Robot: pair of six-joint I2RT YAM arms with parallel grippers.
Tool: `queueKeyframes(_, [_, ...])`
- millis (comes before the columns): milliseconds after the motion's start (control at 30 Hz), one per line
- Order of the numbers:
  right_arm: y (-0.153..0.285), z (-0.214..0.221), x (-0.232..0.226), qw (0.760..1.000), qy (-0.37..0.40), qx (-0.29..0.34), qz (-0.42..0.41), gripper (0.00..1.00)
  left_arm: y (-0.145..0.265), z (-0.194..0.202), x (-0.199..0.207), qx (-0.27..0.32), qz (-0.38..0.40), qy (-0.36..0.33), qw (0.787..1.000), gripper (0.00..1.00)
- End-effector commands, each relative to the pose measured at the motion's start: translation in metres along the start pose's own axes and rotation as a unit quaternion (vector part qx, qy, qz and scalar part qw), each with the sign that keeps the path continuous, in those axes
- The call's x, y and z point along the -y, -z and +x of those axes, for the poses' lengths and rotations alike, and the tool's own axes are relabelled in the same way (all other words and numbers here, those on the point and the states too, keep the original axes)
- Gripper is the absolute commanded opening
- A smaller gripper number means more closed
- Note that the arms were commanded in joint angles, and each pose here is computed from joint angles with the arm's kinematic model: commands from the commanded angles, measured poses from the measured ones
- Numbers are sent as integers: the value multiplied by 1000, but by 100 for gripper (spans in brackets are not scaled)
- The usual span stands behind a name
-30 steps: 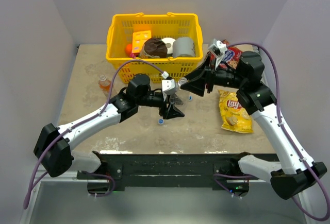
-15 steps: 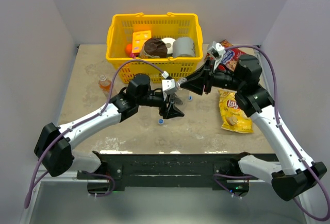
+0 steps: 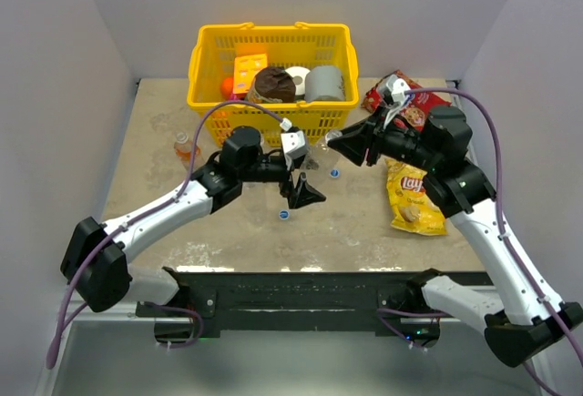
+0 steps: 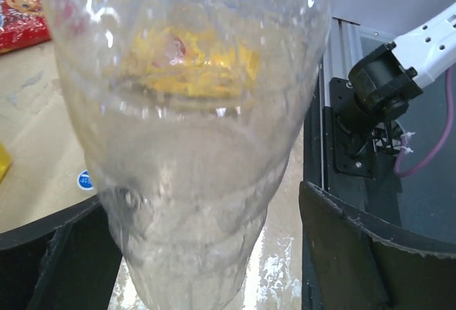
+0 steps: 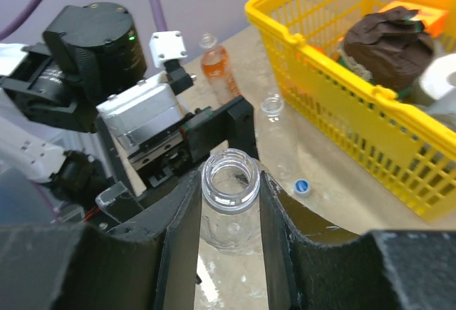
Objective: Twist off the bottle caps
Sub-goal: Pass from the left arm to the right, then place the plastic bottle at the center of the board.
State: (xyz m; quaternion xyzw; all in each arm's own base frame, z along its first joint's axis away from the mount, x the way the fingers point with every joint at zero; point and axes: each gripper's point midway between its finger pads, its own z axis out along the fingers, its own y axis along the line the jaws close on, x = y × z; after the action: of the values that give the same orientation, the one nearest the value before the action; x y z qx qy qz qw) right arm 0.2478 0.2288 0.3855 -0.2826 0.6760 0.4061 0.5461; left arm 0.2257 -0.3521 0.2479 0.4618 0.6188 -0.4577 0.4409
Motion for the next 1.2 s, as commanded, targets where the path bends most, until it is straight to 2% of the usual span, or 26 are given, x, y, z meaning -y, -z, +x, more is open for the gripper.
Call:
queueKeyframes(0, [13, -13, 28, 994, 52, 31, 92, 0, 11, -39, -9, 42, -32, -38, 998, 100])
queueKeyframes(333, [19, -7, 51, 986, 65, 43, 150, 0, 36, -61, -40, 56, -116, -52, 990, 100])
queueKeyframes(500, [10, 9, 61, 985, 54, 41, 157, 0, 61, -91, -50, 81, -166, -81, 979, 100])
queueKeyframes(600, [-5, 26, 69, 985, 41, 38, 161, 0, 89, -113, -67, 106, -242, -79, 961, 100])
queueKeyframes(733, [-25, 36, 77, 979, 50, 51, 188, 0, 150, -130, -106, 148, -401, -40, 903, 100])
queueKeyframes(800, [-35, 50, 85, 976, 51, 42, 206, 0, 182, -135, -118, 173, -443, -21, 879, 100])
queueKeyframes(900, [-51, 61, 91, 974, 56, 38, 214, 0, 213, -131, -133, 187, -481, -4, 856, 100])
queueKeyframes(1033, [-69, 74, 102, 971, 62, 28, 229, 0, 233, -122, -147, 188, -509, 11, 840, 100])
queueKeyframes(1167, [-84, 88, 115, 969, 55, 4, 240, 0, 238, -111, -154, 184, -519, 21, 834, 100])
